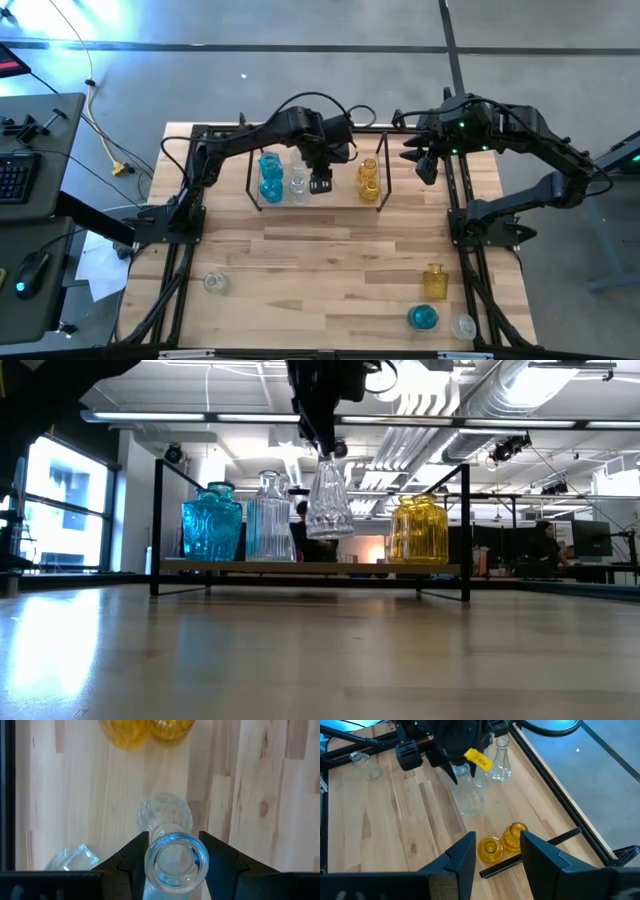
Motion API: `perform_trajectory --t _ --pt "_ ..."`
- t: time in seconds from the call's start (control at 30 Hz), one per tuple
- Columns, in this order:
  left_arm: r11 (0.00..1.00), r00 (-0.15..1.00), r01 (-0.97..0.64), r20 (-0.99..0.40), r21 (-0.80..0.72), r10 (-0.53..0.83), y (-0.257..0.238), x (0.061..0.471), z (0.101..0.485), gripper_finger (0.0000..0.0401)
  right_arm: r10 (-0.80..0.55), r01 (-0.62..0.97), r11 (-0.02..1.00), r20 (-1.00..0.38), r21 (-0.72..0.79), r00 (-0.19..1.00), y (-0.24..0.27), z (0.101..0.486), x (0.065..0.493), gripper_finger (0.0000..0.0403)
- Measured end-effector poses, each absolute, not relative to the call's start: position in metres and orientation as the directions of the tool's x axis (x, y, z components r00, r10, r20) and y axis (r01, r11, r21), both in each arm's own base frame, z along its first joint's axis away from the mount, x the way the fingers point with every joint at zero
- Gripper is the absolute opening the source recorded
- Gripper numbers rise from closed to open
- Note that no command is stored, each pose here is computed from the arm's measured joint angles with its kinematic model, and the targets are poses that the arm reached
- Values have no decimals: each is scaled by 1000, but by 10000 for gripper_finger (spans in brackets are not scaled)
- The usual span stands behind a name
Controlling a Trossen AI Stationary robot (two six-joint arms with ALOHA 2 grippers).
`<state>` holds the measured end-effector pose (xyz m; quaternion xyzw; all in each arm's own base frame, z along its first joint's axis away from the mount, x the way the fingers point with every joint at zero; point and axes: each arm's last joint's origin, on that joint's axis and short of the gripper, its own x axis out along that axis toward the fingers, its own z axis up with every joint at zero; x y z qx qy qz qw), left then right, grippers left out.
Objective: Sort vases onto shelf
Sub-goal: Put the transparent vase on the shelf
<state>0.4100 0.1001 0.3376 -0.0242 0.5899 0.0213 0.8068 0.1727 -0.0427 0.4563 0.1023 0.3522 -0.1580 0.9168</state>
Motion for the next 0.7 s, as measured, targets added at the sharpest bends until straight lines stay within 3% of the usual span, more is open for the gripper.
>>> perform_trajectory --t 0.7 --pt "988 266 -149 -964 -50 -8 105 407 333 139 -217 366 927 -678 82 702 -43 456 173 136"
